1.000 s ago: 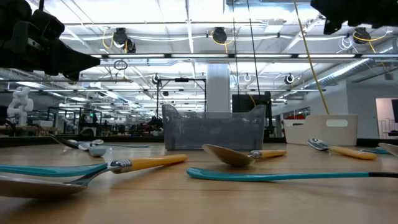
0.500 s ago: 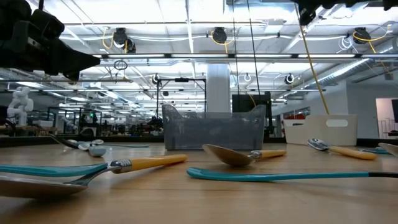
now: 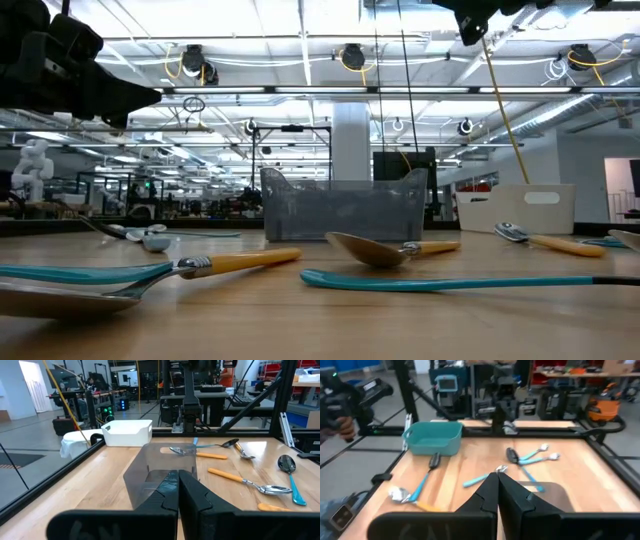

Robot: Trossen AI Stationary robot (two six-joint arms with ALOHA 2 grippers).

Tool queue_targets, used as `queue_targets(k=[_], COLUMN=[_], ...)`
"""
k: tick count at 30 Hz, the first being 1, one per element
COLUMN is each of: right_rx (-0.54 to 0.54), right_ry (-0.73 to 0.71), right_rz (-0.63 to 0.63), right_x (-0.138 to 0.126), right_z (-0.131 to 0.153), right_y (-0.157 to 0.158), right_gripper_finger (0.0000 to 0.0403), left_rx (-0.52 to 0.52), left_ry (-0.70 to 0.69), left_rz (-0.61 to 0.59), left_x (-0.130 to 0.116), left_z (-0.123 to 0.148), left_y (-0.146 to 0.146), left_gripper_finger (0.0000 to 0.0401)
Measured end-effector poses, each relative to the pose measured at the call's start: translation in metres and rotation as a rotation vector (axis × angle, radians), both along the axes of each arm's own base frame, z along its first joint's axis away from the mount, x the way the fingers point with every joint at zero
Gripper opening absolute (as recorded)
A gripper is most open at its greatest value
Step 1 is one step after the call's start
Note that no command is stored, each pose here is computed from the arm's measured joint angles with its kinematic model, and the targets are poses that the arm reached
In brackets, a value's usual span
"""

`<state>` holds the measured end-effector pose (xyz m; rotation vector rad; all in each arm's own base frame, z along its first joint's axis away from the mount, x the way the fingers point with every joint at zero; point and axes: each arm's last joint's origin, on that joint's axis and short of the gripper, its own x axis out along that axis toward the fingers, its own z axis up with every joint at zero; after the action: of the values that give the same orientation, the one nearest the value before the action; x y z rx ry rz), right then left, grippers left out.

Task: Sort silverware by color (type)
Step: Put the top left yellow spoon into the white bin

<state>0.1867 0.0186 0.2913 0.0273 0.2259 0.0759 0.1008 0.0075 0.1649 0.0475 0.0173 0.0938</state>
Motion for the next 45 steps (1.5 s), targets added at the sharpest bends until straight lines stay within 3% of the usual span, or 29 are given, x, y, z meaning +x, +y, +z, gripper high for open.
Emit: queue_targets(k=[29, 45], right_rx=[-0.122, -0.220], right_ry=[0.431, 0.729], right_rz=[0.164, 0.213], right_x=[0.067, 0.111], right_z=[-0.031, -0.067], right_y=[0.046, 0.064], right_gripper_finger=[0.0000, 0.0000], left_rx=[0.000, 0.013], left_ry=[0.008, 0.010], left_rz=[-0.001, -0.001], left_x=[0.000, 0.000], left_z=[-0.001, -0.001], left_y=[0.000, 0.000], left_gripper_finger=[0.0001, 0.0001])
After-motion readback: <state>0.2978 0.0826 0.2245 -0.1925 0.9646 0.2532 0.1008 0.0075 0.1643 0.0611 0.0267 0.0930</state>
